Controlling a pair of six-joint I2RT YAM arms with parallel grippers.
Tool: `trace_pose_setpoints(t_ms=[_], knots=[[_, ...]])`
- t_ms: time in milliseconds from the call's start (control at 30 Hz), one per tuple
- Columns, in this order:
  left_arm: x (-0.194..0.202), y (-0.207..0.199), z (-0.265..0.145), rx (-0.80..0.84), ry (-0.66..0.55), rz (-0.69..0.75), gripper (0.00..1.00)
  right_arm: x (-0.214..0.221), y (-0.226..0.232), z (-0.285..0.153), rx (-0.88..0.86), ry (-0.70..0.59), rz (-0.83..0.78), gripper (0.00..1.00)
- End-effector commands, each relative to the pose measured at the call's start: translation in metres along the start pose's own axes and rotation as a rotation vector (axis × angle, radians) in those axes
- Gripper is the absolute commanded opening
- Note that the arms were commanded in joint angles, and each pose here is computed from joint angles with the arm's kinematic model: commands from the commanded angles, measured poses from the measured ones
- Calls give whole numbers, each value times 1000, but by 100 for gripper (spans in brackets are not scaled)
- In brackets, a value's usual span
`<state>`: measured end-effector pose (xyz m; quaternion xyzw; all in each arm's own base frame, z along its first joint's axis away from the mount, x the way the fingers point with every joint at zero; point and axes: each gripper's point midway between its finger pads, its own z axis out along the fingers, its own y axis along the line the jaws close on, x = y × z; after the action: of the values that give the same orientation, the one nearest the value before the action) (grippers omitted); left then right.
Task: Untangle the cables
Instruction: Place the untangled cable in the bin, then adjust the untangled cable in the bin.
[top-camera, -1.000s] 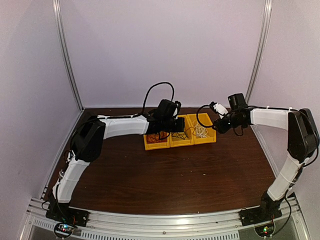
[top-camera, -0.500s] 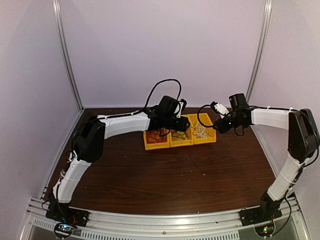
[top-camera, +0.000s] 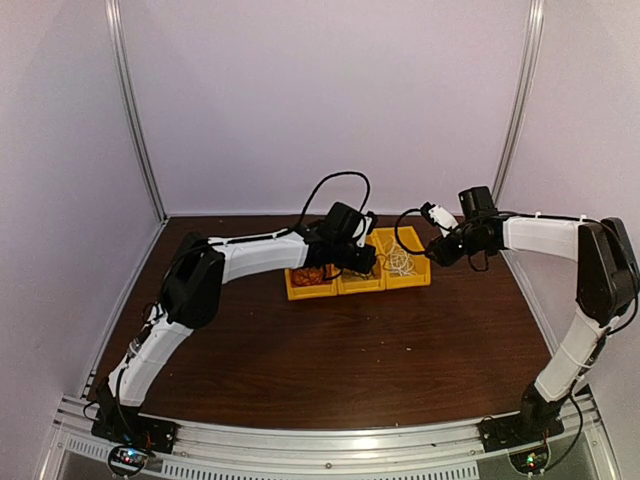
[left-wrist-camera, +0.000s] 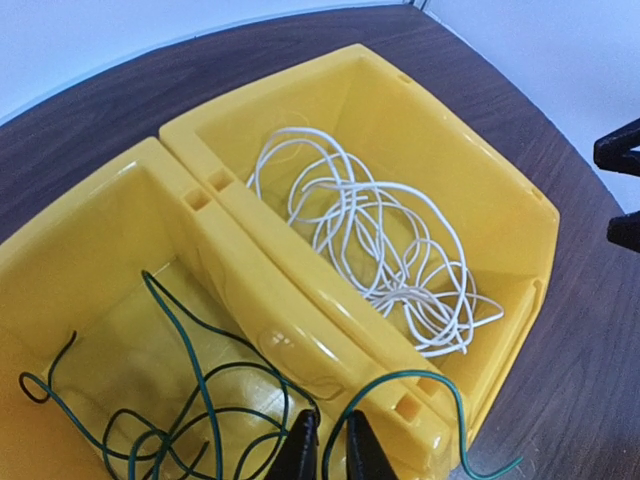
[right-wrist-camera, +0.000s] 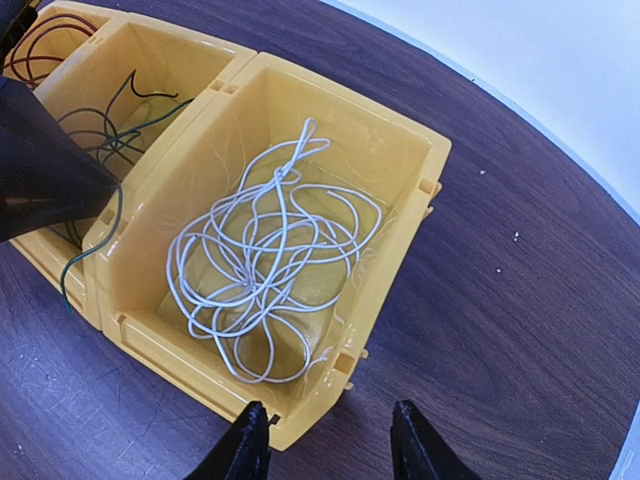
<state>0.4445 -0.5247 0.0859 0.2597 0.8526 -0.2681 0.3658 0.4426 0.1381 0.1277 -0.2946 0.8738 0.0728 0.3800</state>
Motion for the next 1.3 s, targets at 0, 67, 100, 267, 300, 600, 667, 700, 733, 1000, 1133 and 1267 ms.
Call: trace_pose_setpoints(t_ms=[0, 67, 100, 267, 300, 600, 667, 700, 733, 1000, 1133, 1267], knots=[[-3, 1, 3, -1, -12, -7, 6, -7, -1, -10, -3, -33, 6, 42], [-3, 3, 2, -7, -14, -12, 0, -6, -1, -10, -4, -31, 6, 42], [-3, 5, 1, -25, -14, -21, 0, -6, -1, -10, -4, -31, 5, 42], [-14, 38, -21, -208, -66, -148, 0, -6, -1, -11, -5, -33, 5, 42], [-16, 43, -26, -239, -78, -171, 0, -6, -1, -11, -7, -34, 4, 42], [-12, 71, -52, -383, -177, -359, 0, -8, 1, -12, -16, -39, 4, 42], [-9, 76, -55, -410, -184, -384, 0, -8, 1, -13, -19, -41, 4, 42], [-7, 78, -56, -425, -185, -401, 0, -8, 1, -13, -21, -40, 5, 42], [-5, 81, -57, -438, -186, -424, 0, -9, 1, -13, -22, -41, 5, 42], [-6, 87, -67, -486, -209, -505, 0, -11, 3, -16, -29, -48, 4, 42], [-9, 84, -76, -481, -211, -499, 7, -12, 3, -17, -30, -54, 3, 42], [-13, 79, -81, -455, -209, -481, 29, -12, 4, -17, -34, -53, 4, 42]])
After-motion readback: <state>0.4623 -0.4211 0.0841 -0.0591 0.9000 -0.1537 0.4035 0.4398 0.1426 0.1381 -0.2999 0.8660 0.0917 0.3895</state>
